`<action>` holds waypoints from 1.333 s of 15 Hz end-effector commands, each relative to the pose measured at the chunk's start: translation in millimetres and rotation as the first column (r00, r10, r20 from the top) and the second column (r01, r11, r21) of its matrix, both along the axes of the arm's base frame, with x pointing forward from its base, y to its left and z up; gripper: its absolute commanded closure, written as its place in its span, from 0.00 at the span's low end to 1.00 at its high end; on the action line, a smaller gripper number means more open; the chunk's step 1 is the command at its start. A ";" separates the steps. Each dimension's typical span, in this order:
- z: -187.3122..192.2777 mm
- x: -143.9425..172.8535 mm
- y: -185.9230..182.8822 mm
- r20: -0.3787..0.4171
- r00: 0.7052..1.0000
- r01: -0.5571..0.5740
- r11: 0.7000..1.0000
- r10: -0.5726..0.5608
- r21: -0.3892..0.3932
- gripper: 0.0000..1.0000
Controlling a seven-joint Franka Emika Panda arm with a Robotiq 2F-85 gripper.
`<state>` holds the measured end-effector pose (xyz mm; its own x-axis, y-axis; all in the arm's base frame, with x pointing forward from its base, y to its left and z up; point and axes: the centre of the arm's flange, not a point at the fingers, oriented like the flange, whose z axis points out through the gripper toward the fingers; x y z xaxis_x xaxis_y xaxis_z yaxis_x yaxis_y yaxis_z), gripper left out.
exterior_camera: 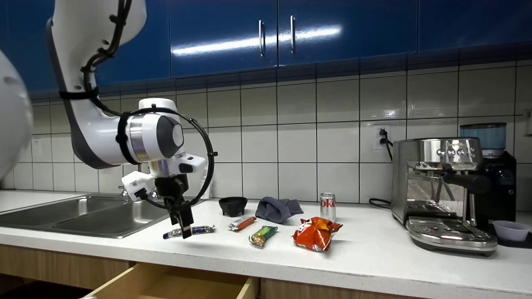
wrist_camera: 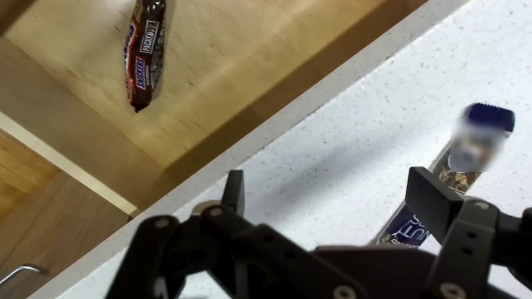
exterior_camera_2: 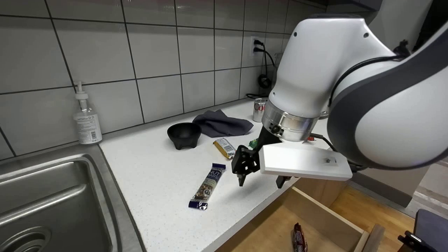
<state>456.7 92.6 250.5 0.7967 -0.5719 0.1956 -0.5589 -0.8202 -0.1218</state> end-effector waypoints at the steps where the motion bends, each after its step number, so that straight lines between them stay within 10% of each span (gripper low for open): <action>1: 4.2 31.4 10.0 -0.015 1.000 -0.010 1.000 0.011 0.016 0.00; 20: 22.2 111.2 100.8 -0.184 0.983 -0.005 1.000 0.005 -0.003 0.00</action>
<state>556.3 168.1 255.0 0.8228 -0.5639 0.0708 -0.5627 -0.8258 -0.0376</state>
